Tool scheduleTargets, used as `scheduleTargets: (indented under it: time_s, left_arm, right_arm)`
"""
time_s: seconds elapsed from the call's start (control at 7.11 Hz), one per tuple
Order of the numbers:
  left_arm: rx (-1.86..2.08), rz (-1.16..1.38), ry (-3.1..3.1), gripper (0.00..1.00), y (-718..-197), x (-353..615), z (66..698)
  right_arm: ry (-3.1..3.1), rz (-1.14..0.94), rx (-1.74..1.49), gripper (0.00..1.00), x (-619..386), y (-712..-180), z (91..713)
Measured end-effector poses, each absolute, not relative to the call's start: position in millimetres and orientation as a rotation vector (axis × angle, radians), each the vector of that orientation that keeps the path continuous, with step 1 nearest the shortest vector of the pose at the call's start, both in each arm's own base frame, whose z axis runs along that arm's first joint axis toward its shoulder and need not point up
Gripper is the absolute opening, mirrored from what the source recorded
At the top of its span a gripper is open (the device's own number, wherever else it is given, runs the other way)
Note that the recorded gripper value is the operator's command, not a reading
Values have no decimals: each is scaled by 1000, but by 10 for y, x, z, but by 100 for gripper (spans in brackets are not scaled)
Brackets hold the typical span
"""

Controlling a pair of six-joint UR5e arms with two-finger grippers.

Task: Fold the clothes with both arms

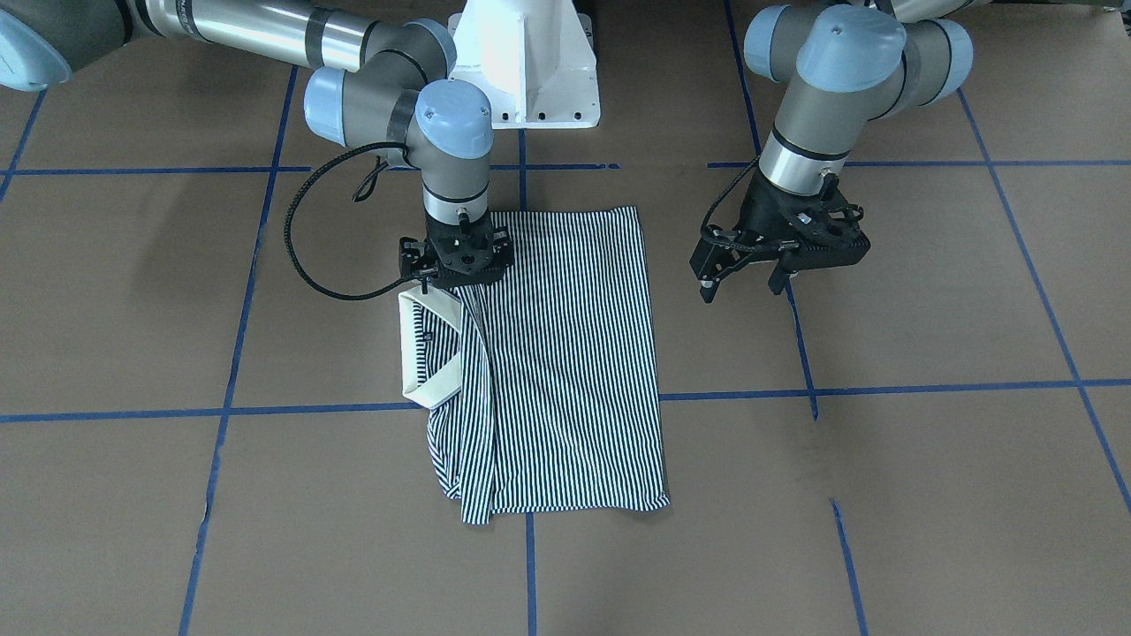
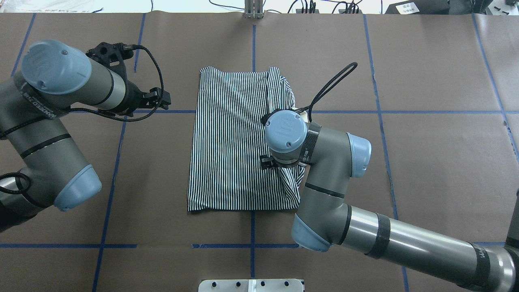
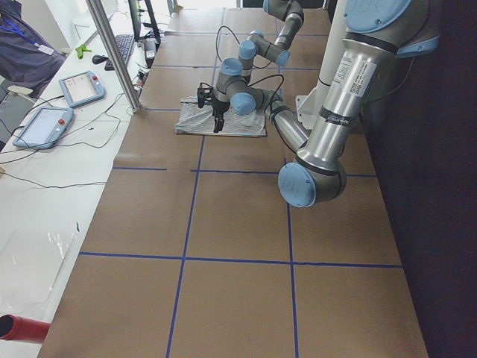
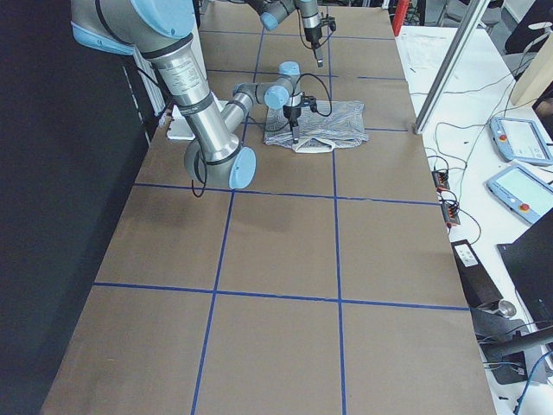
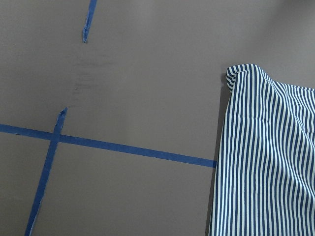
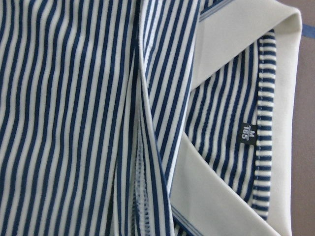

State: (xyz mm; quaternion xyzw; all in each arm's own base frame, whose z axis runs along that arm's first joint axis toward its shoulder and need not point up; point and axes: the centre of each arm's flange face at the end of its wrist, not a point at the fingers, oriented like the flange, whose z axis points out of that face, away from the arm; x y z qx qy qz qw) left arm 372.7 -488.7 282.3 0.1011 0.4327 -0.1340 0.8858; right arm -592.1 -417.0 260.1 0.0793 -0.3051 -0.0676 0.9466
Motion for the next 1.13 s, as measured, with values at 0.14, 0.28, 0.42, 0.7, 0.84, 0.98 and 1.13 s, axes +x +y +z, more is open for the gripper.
scheduleTargets:
  time_s: [0.14,0.28,0.42,0.7,0.84,0.98,1.13]
  left_arm:
    - [209,-279,899,100,-4889,3729,2831]
    - [209,-279,898,100,-4890,3732,2834]
    - [209,-278,898,100,-4889,3737,2833]
    - [209,-278,900,100,-4891,3740,2822]
    - [210,-278,901,100,-4893,3741,2814]
    - [210,-278,901,100,-4895,3741,2811]
    - [210,-278,901,100,-4897,3741,2809]
  right_arm:
    - [-607,-137,150,100,-5919,-4163,2617]
    - [-596,-138,142,100,-5924,-4157,2647]
    - [-588,-137,137,100,-5928,-4157,2685]
    - [-580,-136,133,100,-5907,-4164,2709]
    - [-574,-135,131,100,-5887,-4179,2717]
    - [-564,-133,128,100,-5863,-4194,2734]
    - [-557,-132,125,100,-5841,-4206,2755]
